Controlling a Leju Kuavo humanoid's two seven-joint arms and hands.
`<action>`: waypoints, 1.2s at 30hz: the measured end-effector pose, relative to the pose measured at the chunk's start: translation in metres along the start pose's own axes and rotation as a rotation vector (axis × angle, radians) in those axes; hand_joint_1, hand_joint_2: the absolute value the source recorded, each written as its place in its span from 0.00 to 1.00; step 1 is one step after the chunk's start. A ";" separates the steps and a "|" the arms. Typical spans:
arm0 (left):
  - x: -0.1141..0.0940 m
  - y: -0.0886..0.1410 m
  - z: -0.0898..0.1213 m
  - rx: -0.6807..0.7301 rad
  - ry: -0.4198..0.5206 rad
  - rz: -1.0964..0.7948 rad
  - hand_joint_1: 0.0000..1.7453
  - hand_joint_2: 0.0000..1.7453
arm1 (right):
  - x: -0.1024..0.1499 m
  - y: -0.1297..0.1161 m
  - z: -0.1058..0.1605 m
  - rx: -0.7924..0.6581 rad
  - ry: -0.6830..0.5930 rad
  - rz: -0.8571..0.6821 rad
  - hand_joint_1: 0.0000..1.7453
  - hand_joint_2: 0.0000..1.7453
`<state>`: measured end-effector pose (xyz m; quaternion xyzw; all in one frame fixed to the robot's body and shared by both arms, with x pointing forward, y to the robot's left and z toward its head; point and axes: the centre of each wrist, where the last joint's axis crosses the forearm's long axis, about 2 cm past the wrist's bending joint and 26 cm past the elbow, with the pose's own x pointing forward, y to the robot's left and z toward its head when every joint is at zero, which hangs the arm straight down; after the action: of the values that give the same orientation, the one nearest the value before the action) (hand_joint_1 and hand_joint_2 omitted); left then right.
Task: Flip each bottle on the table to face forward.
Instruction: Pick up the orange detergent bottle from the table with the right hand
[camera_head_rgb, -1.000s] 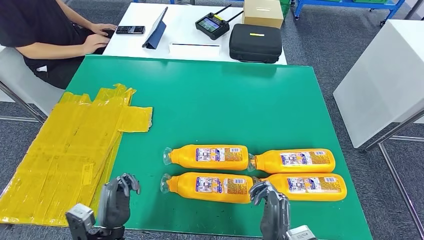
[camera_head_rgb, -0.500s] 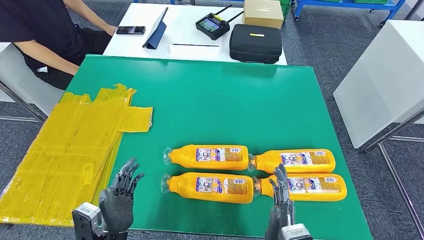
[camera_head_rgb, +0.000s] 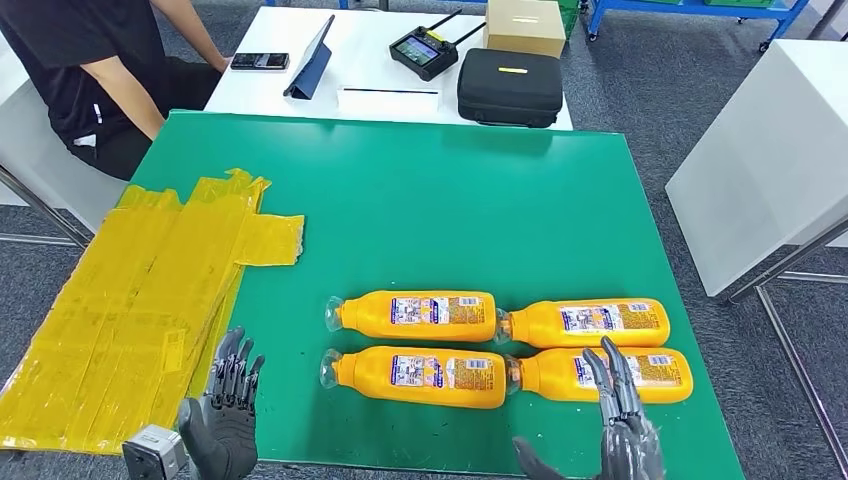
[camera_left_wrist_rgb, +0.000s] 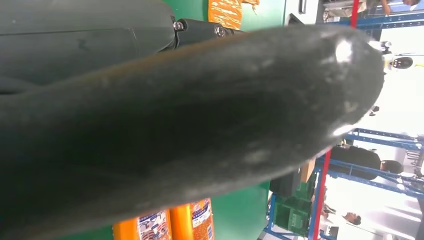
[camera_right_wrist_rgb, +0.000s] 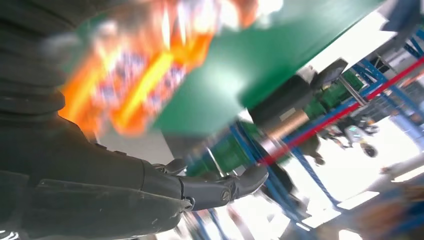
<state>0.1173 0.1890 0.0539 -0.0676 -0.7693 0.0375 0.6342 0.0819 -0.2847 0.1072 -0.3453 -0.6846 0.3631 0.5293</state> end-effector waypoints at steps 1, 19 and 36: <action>0.001 0.000 0.001 0.003 0.001 0.004 0.00 0.00 | -0.007 -0.007 -0.002 0.021 -0.008 0.050 0.00 1.00; 0.002 0.009 0.003 -0.016 0.002 0.044 0.00 0.00 | -0.110 -0.087 0.039 0.155 0.390 0.388 0.00 1.00; -0.001 0.015 -0.004 -0.041 -0.006 0.069 0.00 0.00 | -0.168 -0.084 0.018 0.205 0.493 0.367 0.00 1.00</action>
<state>0.1227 0.2038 0.0514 -0.1068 -0.7690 0.0439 0.6287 0.0904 -0.4734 0.0967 -0.4854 -0.4218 0.4251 0.6370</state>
